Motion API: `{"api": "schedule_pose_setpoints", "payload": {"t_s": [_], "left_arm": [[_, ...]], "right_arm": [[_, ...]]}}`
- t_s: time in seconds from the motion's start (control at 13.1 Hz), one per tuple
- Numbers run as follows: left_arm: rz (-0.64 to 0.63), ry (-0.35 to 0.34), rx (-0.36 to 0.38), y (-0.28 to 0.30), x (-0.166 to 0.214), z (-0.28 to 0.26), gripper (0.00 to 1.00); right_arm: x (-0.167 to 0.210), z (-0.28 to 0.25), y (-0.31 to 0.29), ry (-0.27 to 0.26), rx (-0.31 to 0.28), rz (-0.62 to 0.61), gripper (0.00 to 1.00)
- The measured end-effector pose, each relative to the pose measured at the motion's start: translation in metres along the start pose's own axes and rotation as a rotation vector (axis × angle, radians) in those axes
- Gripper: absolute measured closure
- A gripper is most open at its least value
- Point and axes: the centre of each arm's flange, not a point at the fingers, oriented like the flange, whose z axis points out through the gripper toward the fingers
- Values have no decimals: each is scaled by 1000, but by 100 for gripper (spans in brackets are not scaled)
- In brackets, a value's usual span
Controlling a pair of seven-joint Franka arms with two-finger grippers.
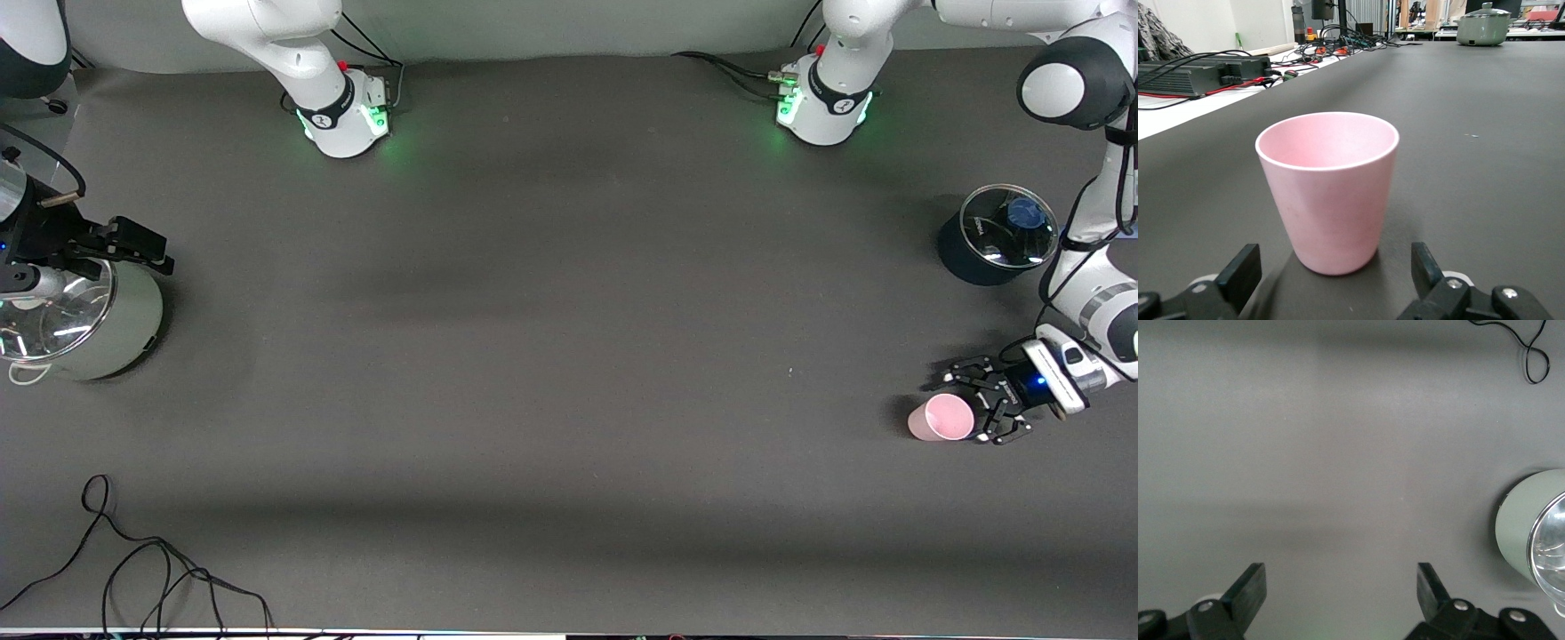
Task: Transfer pink cup from left to right arm
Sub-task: 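Close the left gripper on the pink cup, then lift the pink cup with the left gripper toward the table middle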
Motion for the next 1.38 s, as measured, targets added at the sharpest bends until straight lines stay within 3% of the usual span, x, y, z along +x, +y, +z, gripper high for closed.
{"api": "schedule_pose_setpoints", "payload": {"t_s": [0.69, 0.84, 1.07, 1.38], "left_arm": [[-9, 24, 20, -4, 3, 34, 0], [-10, 24, 21, -4, 3, 34, 7], [-10, 24, 22, -4, 3, 34, 35], [-9, 25, 24, -5, 4, 34, 35]], "right_arm": [[0, 0, 0, 0, 0, 0, 0], [0, 0, 0, 0, 0, 0, 0], [0, 0, 0, 0, 0, 0, 0], [0, 0, 0, 0, 0, 0, 0]]}}
